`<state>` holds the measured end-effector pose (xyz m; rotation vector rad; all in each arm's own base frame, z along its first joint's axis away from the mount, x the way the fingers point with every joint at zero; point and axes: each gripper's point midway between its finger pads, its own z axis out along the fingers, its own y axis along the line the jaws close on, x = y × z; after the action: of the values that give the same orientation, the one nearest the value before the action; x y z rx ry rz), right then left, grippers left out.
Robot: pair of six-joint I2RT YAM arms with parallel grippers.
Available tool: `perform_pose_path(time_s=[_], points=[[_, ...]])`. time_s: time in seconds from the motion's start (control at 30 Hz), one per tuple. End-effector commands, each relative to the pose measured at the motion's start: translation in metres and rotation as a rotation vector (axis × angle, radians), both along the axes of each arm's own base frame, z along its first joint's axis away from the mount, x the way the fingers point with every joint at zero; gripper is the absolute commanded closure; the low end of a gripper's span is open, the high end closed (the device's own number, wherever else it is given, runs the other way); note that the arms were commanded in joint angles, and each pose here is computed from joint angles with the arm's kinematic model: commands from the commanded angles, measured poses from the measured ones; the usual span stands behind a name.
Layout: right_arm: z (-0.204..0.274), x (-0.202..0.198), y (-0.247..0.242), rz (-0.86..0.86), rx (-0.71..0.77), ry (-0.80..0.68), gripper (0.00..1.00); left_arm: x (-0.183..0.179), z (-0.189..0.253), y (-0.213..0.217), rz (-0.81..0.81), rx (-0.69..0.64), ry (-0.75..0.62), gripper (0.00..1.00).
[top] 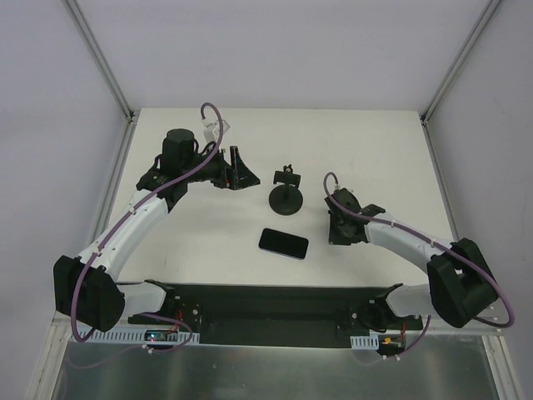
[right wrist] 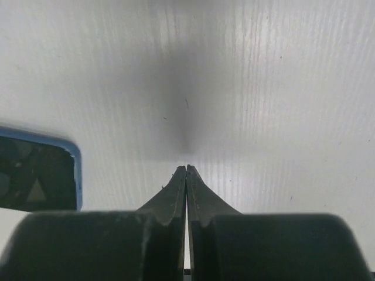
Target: Place the phone on the phone stand
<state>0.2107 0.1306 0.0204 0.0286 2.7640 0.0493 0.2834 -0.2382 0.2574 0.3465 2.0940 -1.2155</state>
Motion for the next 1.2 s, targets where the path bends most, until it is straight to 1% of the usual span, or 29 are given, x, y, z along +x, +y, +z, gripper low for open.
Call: perform_pose_path(time_s=[0.0,0.07,0.1,0.13,0.17,0.2,0.23,0.27,0.3,0.33,0.37,0.4,0.47,0.5,0.57,0.6,0.63,0.7,0.77,0.87,0.93,1.0,1.03,1.1,1.13,1.17], points=[[0.042,0.030,0.017,0.036,0.081,-0.172,0.82,-0.007,0.009,-0.008,-0.054,-0.019,-0.049,0.22],[0.050,0.024,0.022,0.097,0.077,-0.156,0.60,-0.008,0.012,-0.007,-0.054,-0.021,-0.058,0.21],[0.052,0.021,0.025,0.176,0.070,-0.149,0.42,-0.007,0.011,-0.007,-0.053,-0.020,-0.058,0.21],[0.057,0.020,0.036,0.255,0.110,-0.148,0.31,-0.008,0.011,-0.006,-0.053,-0.015,-0.067,0.21],[0.059,0.008,0.055,0.366,0.198,-0.103,0.21,-0.007,0.012,-0.005,-0.046,-0.012,-0.078,0.21],[0.061,0.005,0.057,0.411,0.191,-0.092,0.12,-0.006,0.013,-0.005,-0.043,-0.009,-0.084,0.21],[0.065,0.006,0.061,0.507,0.167,-0.113,0.08,-0.008,0.017,-0.004,-0.045,-0.013,-0.098,0.20],[0.065,0.003,0.065,0.559,0.168,-0.114,0.05,-0.009,0.020,-0.004,-0.047,-0.016,-0.108,0.20],[0.068,0.005,0.077,0.615,0.196,-0.161,0.01,-0.010,0.022,-0.003,-0.044,-0.015,-0.120,0.20],[0.063,0.000,0.080,0.672,0.212,-0.176,0.00,-0.013,0.028,-0.001,-0.037,-0.018,-0.142,0.19],[0.065,-0.006,0.094,0.725,0.280,-0.186,0.03,-0.013,0.031,0.001,-0.026,-0.018,-0.162,0.18],[0.070,0.001,0.108,0.755,0.316,-0.253,0.03,-0.010,0.030,0.004,0.000,-0.008,-0.187,0.18],[0.061,0.003,0.115,0.749,0.345,-0.263,0.03,-0.013,0.039,0.009,0.025,-0.014,-0.236,0.15],[0.063,0.013,0.123,0.742,0.364,-0.306,0.03,-0.012,0.040,0.011,0.035,-0.015,-0.252,0.14],[0.055,0.017,0.133,0.741,0.392,-0.296,0.04,-0.015,0.044,0.012,0.038,-0.021,-0.273,0.14],[0.056,0.023,0.140,0.744,0.410,-0.325,0.03,-0.015,0.042,0.012,0.038,-0.018,-0.277,0.14],[0.047,0.025,0.141,0.738,0.405,-0.306,0.03,-0.014,0.042,0.014,0.052,-0.014,-0.283,0.14],[0.043,0.029,0.147,0.740,0.410,-0.298,0.03,-0.012,0.039,0.015,0.064,-0.003,-0.284,0.14],[0.031,0.024,0.151,0.755,0.428,-0.243,0.03,-0.012,0.039,0.015,0.060,-0.006,-0.279,0.14],[0.015,0.010,0.150,0.763,0.402,-0.197,0.03,-0.012,0.038,0.013,0.050,-0.012,-0.269,0.14],[0.007,-0.008,0.146,0.792,0.366,-0.183,0.03,-0.012,0.039,0.013,0.050,-0.012,-0.270,0.14],[0.003,-0.021,0.145,0.811,0.334,-0.197,0.04,-0.013,0.039,0.012,0.045,-0.015,-0.267,0.14],[0.000,-0.024,0.135,0.779,0.300,-0.209,0.04,-0.013,0.040,0.012,0.042,-0.016,-0.268,0.14],[0.001,-0.032,0.136,0.786,0.297,-0.232,0.03,-0.012,0.038,0.013,0.047,-0.013,-0.268,0.14],[0.004,-0.029,0.132,0.758,0.267,-0.274,0.03,-0.012,0.038,0.013,0.050,-0.010,-0.268,0.14],[-0.001,-0.033,0.127,0.760,0.246,-0.276,0.03,-0.012,0.040,0.013,0.048,-0.012,-0.271,0.14]])
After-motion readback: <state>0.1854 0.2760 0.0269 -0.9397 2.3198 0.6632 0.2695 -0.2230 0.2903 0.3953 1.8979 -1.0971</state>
